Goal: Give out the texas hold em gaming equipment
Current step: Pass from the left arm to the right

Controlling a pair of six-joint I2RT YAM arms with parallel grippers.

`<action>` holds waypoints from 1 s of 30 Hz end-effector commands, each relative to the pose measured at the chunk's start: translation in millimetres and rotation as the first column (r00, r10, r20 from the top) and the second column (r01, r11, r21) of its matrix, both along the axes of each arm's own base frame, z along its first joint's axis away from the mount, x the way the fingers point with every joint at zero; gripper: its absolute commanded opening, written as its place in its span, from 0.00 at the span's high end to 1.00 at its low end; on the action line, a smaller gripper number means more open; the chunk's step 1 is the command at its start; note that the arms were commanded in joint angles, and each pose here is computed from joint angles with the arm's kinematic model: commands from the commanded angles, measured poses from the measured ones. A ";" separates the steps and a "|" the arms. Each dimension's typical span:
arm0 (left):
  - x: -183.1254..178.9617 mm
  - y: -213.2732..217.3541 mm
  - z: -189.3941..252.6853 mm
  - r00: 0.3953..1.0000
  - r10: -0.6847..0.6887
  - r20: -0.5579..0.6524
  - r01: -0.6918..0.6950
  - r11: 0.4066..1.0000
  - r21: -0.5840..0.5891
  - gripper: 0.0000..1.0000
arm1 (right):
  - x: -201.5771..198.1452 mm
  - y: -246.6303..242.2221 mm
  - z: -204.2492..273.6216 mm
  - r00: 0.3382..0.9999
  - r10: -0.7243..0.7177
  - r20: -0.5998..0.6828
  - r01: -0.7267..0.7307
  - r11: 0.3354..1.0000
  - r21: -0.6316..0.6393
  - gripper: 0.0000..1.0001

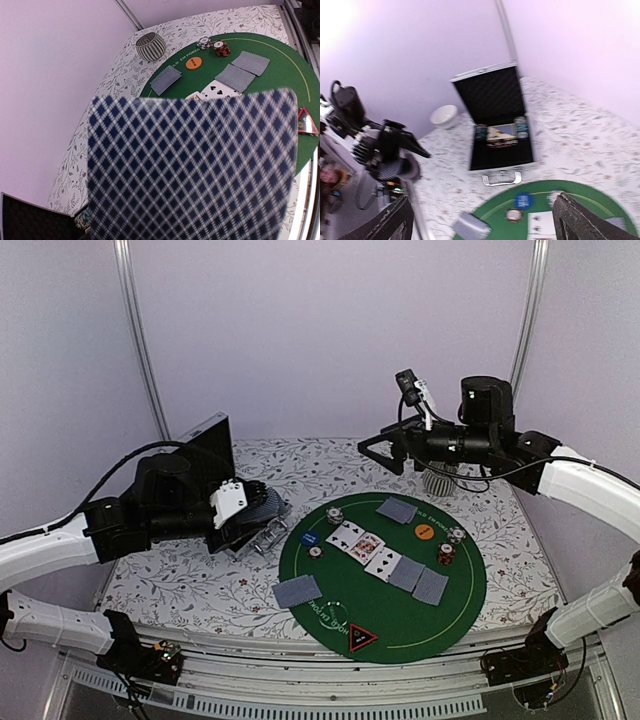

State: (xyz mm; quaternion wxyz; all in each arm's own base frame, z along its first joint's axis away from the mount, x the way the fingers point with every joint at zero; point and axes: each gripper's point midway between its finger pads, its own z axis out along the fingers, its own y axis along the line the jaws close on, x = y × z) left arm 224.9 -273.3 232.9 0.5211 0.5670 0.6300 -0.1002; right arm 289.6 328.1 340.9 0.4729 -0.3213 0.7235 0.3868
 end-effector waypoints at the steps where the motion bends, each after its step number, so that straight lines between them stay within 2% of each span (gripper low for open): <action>1: -3.8 -4.2 -4.0 1.000 -0.025 0.007 0.025 1.000 0.007 0.59 | -30.0 72.8 1.1 0.913 0.293 -0.284 -0.211 0.935 0.286 0.01; 11: -2.2 -3.6 -4.5 1.000 -0.013 0.011 0.013 1.000 0.013 0.58 | -65.3 151.8 -24.1 0.776 0.510 -0.371 -0.424 0.858 0.291 0.01; 19: -1.4 -3.1 -4.3 1.000 -0.007 0.014 0.007 1.000 0.015 0.58 | -69.6 179.6 -54.0 0.733 0.527 -0.431 -0.461 0.850 0.255 0.01; 22: -1.3 -3.2 -4.8 1.000 -0.007 0.013 0.006 1.000 0.016 0.58 | -70.4 185.5 -61.4 0.726 0.530 -0.440 -0.474 0.848 0.239 0.09; 24: -0.8 -3.1 -4.9 1.000 -0.004 0.012 0.004 1.000 0.017 0.58 | -72.7 189.7 -65.9 0.707 0.543 -0.453 -0.491 0.838 0.239 0.20; 27: -0.3 -3.1 -5.7 1.000 -0.002 0.011 0.002 1.000 0.020 0.59 | -77.1 196.3 -69.8 0.685 0.562 -0.463 -0.516 0.823 0.236 0.26; 30: 0.1 -3.4 -6.2 1.000 -0.001 0.011 0.001 1.000 0.021 0.58 | -77.0 199.6 -77.9 0.679 0.560 -0.474 -0.523 0.823 0.223 0.44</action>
